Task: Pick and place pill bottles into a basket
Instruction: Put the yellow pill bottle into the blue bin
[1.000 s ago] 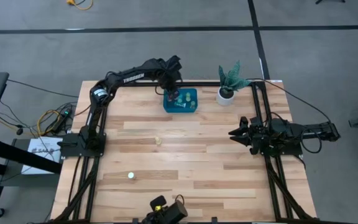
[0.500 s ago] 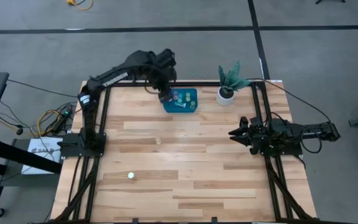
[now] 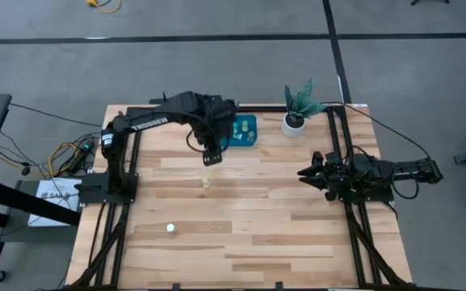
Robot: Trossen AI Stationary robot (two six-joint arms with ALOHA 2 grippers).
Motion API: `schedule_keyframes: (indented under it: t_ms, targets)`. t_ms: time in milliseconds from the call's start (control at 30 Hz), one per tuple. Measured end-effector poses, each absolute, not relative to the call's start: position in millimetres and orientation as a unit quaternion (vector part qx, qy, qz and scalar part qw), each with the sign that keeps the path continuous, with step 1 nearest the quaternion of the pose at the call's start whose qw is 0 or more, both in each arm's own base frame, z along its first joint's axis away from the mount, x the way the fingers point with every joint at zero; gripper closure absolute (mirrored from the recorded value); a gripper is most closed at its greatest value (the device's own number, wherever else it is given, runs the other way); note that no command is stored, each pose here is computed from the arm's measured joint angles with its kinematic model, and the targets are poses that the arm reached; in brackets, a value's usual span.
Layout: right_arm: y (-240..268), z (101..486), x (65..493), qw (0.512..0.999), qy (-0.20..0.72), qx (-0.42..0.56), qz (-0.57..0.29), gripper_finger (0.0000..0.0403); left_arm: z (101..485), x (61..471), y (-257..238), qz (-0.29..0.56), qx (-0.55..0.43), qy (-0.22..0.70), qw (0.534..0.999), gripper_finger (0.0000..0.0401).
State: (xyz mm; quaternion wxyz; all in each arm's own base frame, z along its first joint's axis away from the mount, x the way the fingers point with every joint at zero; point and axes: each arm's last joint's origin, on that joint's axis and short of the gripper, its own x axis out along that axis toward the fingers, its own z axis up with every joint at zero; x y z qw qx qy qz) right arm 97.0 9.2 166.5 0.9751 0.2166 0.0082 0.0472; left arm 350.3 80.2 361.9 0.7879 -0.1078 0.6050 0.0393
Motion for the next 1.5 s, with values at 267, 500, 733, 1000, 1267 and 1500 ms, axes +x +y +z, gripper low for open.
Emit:
schedule_keyframes:
  t_ms: [267,500,733,1000,1267,1500]
  targets:
    - [9.2,166.5,97.0,0.975,0.008,0.217,0.047,0.0285,321.2,358.3,41.6,0.039,-0.099,0.658,0.746,0.0204]
    - [9.2,166.5,97.0,0.975,0.008,0.217,0.047,0.0285,282.0,355.1,14.8,0.055,-0.091,0.654,0.749,0.0204]
    - [9.2,166.5,97.0,0.975,0.008,0.217,0.047,0.0285,255.2,331.2,13.1,0.107,-0.113,0.652,0.742,0.0204]
    - [9.2,166.5,97.0,0.975,0.008,0.217,0.047,0.0285,236.3,317.7,15.7,0.133,-0.139,0.638,0.745,0.0204]
    - [9.2,166.4,97.1,0.975,0.008,0.217,0.047,0.0285,221.9,323.2,16.2,0.140,-0.163,0.609,0.764,0.0204]
    - [9.2,166.5,97.0,0.975,0.008,0.217,0.047,0.0285,207.8,315.7,26.3,0.156,-0.173,0.621,0.749,0.0204]
